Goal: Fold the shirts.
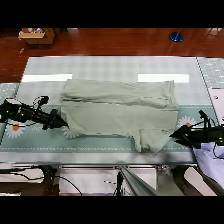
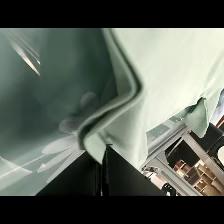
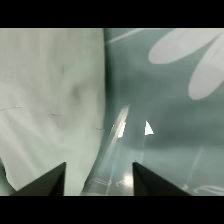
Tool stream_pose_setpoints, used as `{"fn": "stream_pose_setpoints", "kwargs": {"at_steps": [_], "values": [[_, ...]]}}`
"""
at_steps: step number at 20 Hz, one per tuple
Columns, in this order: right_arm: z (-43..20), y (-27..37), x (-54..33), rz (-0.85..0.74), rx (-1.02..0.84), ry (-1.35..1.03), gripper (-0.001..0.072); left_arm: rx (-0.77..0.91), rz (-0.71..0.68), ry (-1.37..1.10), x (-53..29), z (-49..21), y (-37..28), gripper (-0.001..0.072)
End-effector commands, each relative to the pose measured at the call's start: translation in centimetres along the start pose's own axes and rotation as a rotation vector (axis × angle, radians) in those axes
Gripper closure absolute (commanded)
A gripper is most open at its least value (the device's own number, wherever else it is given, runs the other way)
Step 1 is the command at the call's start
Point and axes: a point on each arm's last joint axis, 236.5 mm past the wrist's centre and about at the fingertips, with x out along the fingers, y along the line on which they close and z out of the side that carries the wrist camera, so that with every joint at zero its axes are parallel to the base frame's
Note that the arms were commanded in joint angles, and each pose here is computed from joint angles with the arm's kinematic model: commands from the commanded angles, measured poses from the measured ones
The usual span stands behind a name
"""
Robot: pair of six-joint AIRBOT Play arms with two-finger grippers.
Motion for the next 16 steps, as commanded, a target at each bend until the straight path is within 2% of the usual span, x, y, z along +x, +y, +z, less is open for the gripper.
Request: {"fn": "stream_pose_setpoints", "kwargs": {"at_steps": [1, 4, 13, 14, 16], "values": [[1.9, 0.8, 1.1, 0.065, 0.072, -0.116, 0.0311, 0.008, -0.018, 0.003, -0.1, -0.1, -0.5, 0.0683], [3.1, 1.0, 1.0, 0.078, 0.101, -0.166, 0.0364, 0.036, -0.017, -0.002, -0.2, 0.1, -0.5, 0.0683], [1.4, 1.5, 1.2, 0.095, 0.088, -0.093, 0.0374, 0.055, -0.03, -0.034, -0.9, 1.2, -1.3, 0.0683], [1.2, 1.5, 1.2, 0.095, 0.086, -0.084, 0.0435, 0.055, -0.034, -0.037, -0.9, 1.3, -1.5, 0.0683], [0.6, 1.3, 1.3, 0.084, 0.077, -0.059, 0.0627, 0.054, -0.038, -0.039, -0.9, 1.4, -1.6, 0.0683]]}}
